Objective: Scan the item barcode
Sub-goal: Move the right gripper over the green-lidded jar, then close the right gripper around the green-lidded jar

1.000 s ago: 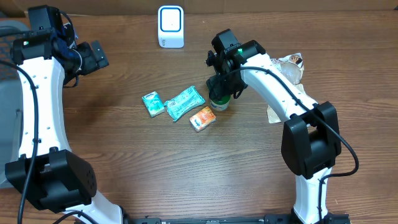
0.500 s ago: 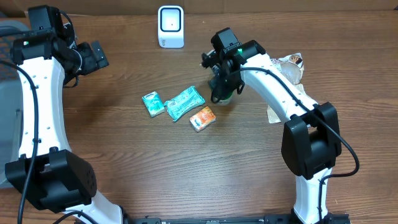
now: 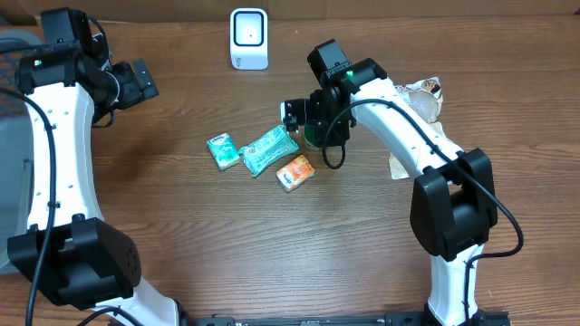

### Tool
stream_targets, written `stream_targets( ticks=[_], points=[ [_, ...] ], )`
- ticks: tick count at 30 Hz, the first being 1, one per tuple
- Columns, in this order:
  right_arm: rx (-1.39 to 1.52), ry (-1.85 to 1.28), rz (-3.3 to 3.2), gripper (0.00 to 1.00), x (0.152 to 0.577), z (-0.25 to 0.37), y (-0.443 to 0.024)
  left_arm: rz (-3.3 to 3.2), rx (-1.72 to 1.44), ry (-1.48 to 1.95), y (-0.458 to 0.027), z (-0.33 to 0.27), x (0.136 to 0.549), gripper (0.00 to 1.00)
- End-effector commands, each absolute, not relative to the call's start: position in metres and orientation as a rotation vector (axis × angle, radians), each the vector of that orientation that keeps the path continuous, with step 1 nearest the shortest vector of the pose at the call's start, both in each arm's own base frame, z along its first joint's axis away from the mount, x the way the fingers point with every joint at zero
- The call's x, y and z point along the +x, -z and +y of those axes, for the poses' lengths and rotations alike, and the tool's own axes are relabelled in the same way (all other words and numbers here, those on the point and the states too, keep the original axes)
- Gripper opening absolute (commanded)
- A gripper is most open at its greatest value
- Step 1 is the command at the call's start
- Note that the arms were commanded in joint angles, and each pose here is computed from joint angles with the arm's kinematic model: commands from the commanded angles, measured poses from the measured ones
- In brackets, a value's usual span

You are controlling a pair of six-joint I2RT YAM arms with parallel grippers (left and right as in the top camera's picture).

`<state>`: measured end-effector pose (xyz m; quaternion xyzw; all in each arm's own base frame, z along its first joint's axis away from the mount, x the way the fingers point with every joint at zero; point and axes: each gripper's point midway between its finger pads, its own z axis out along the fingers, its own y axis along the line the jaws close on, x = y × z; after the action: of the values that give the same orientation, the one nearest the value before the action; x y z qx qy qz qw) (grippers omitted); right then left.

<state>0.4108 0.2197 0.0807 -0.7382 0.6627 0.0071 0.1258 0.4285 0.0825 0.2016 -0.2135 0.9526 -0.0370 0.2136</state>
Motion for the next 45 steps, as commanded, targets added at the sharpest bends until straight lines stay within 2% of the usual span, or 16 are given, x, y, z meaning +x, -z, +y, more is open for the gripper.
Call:
stream_targets(
  ticks=[1, 2, 3, 6, 10, 13, 14, 16, 21, 25, 27, 34, 37, 41, 43, 45],
  points=[
    [-2.242, 0.005, 1.831, 0.72, 0.412, 0.214, -0.079, 2.632, -0.622, 0.113, -0.204, 0.083, 0.427, 1.00],
    [-2.239, 0.007, 1.835, 0.82, 0.412, 0.214, -0.079, 2.632, -0.622, 0.112, -0.204, 0.083, 0.427, 1.00],
    [-2.238, 0.007, 1.835, 1.00, 0.412, 0.214, -0.080, 2.631, -0.622, 0.112, -0.204, 0.083, 0.427, 0.99],
    [-2.137, 0.008, 1.911, 1.00, 0.419, 0.218, -0.086, 2.632, -0.622, 0.113, -0.204, 0.083, 0.427, 0.99],
    [-1.787, -0.017, 2.131, 1.00, 0.439, 0.227, -0.112, 2.631, -0.622, 0.113, -0.204, 0.083, 0.427, 1.00],
    [-1.385, -0.099, 2.341, 1.00, 0.451, 0.234, -0.131, 2.631, -0.622, 0.112, -0.204, 0.083, 0.427, 1.00],
    [-1.023, -0.223, 2.496, 1.00, 0.455, 0.241, -0.140, 2.632, -0.622, 0.113, -0.204, 0.083, 0.427, 1.00],
    [-0.743, -0.328, 2.633, 1.00, 0.449, 0.243, -0.138, 2.632, -0.622, 0.112, -0.204, 0.083, 0.427, 0.99],
    [-0.466, -0.497, 2.815, 1.00, 0.424, 0.249, -0.129, 2.631, -0.622, 0.113, -0.204, 0.083, 0.427, 1.00],
    [0.299, -0.351, 2.955, 1.00, 0.417, 0.220, -0.111, 2.631, -0.622, 0.112, -0.204, 0.083, 0.427, 0.99],
    [0.496, -0.273, 2.929, 1.00, 0.418, 0.209, -0.104, 2.631, -0.622, 0.112, -0.204, 0.083, 0.427, 0.99],
    [0.645, -0.238, 2.891, 1.00, 0.420, 0.203, -0.075, 2.631, -0.622, 0.113, -0.204, 0.083, 0.427, 1.00],
    [0.648, -0.232, 2.896, 0.96, 0.418, 0.202, -0.072, 2.631, -0.622, 0.113, -0.204, 0.083, 0.427, 1.00],
    [0.632, -0.230, 2.899, 0.82, 0.418, 0.202, -0.072, 2.632, -0.622, 0.112, -0.204, 0.083, 0.427, 0.99],
    [0.559, -0.224, 2.910, 0.72, 0.418, 0.202, -0.072, 2.631, -0.622, 0.112, -0.204, 0.083, 0.427, 1.00],
    [0.471, -0.217, 2.921, 0.67, 0.418, 0.202, -0.073, 2.631, -0.622, 0.113, -0.204, 0.083, 0.427, 0.99]
  ],
)
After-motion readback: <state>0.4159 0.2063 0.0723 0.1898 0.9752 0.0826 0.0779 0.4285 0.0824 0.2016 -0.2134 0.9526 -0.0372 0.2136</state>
